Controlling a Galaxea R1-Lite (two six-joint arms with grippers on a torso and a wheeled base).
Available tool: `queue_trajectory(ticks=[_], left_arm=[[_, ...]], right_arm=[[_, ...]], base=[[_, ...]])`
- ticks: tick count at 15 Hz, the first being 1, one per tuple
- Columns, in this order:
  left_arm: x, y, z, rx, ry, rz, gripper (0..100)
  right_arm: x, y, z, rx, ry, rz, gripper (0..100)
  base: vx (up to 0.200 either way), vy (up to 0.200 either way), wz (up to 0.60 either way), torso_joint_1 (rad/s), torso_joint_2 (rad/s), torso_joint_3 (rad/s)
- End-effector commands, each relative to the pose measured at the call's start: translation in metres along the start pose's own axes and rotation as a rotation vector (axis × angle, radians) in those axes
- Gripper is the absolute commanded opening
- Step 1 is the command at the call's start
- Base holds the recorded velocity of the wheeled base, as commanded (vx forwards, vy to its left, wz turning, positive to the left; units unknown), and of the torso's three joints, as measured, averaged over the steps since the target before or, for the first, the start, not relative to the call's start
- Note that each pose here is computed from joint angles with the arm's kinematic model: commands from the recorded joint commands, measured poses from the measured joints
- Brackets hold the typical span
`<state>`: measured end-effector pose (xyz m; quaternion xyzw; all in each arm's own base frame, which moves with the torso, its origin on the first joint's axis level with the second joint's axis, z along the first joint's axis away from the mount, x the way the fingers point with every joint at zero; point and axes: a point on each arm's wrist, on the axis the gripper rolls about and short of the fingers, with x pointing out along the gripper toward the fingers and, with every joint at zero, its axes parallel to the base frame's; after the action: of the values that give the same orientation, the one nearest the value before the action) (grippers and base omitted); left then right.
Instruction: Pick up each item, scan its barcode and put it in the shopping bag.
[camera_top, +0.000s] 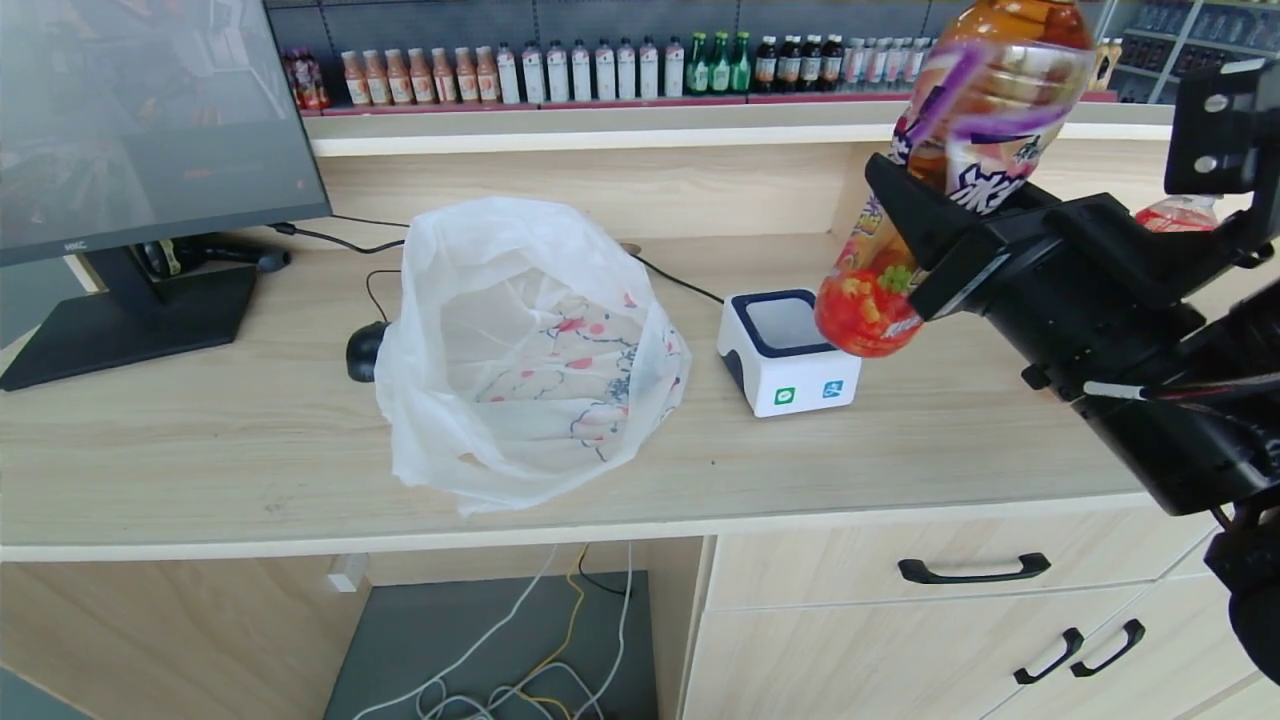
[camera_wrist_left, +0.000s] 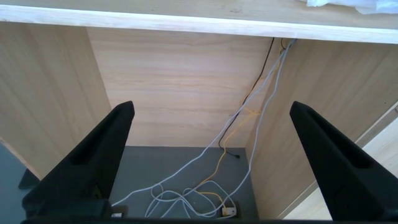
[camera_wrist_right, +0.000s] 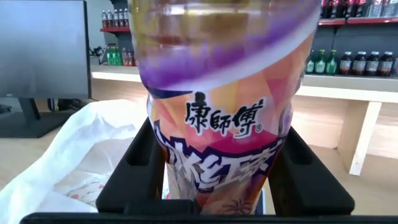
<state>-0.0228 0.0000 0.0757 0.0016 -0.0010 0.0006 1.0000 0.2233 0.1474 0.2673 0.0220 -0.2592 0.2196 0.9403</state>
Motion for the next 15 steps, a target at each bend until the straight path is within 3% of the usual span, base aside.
queue_trajectory(ticks=[1,6,15], left_arm=[[0.000,0.000,0.000,0.000,-0.001,0.002,100],[0.000,0.000,0.000,-0.002,-0.001,0.000,100],[0.000,0.000,0.000,-0.003,-0.001,0.002,100]], right_arm=[[-0.002,-0.001,-0.004,-0.018,0.009,-0.003,0],[0.010,-0.001,-0.013,0.016,-0.009,-0.088,0],[0.017,0.005,-0.014,0.032,-0.033,-0.074,0]], base=[[0.000,0.000,0.00,0.000,0.00,0.000],[0.000,0.000,0.00,0.000,0.00,0.000],[0.000,0.200,0.00,0.002,0.00,0.002]])
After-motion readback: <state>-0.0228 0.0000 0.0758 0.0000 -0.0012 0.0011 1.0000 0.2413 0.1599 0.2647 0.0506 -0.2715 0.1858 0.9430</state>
